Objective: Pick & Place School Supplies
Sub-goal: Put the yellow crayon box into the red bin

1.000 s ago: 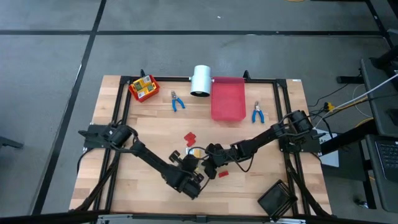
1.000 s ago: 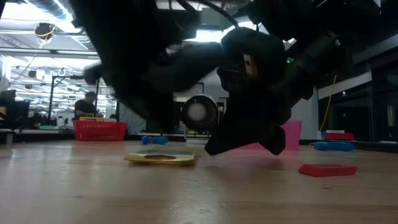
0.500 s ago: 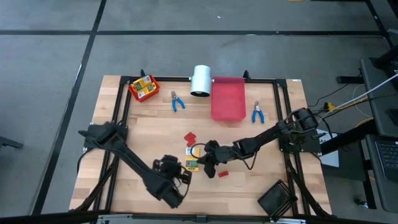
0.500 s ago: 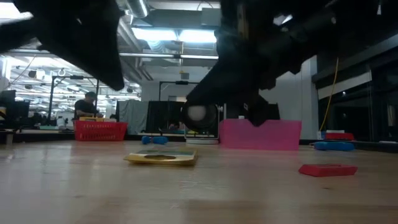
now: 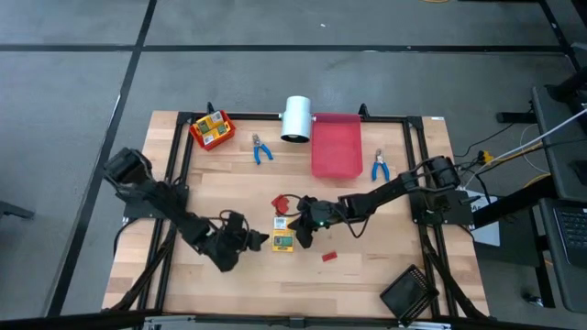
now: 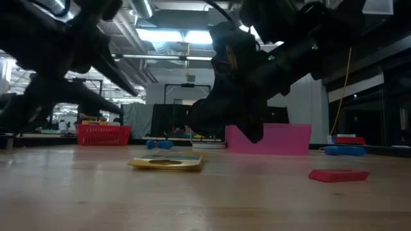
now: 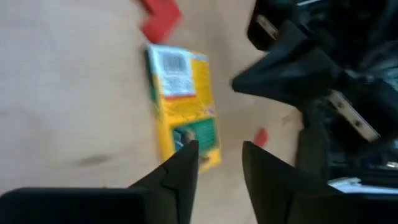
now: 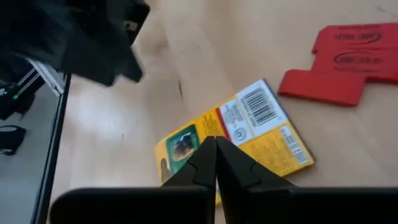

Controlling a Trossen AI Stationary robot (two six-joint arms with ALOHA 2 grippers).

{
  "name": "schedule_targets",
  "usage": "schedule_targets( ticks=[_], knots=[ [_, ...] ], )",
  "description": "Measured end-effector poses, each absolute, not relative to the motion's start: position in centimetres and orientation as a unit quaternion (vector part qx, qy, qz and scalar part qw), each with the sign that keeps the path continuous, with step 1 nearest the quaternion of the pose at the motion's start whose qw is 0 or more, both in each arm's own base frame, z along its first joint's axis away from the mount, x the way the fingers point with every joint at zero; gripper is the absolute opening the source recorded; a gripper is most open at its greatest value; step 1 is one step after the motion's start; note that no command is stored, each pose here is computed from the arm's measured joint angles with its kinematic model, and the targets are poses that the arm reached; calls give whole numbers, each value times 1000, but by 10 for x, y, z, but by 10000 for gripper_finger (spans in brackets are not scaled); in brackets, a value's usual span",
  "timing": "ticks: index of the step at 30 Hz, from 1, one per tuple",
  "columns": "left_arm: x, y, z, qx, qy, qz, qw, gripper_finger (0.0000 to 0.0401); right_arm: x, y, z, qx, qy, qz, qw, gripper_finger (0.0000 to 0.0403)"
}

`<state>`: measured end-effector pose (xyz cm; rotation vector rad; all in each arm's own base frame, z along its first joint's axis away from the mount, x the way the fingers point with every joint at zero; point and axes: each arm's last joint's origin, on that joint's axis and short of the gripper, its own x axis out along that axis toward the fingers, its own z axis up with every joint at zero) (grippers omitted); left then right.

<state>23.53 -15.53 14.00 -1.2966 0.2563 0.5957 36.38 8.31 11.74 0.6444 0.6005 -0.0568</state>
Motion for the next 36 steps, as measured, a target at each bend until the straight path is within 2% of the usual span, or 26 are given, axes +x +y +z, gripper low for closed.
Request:
schedule_targets(
  ticks=[5,16,36],
  knots=[
    [237,-140,147,-588,113,275,752,147,365,81,98,325,321,-26,889,6],
    [244,-127,149,-583,141,271,753,148,360,93,88,307,353,-27,883,7],
    [244,-127,149,-582,135,274,754,151,354,114,102,290,337,29,895,7]
  ],
)
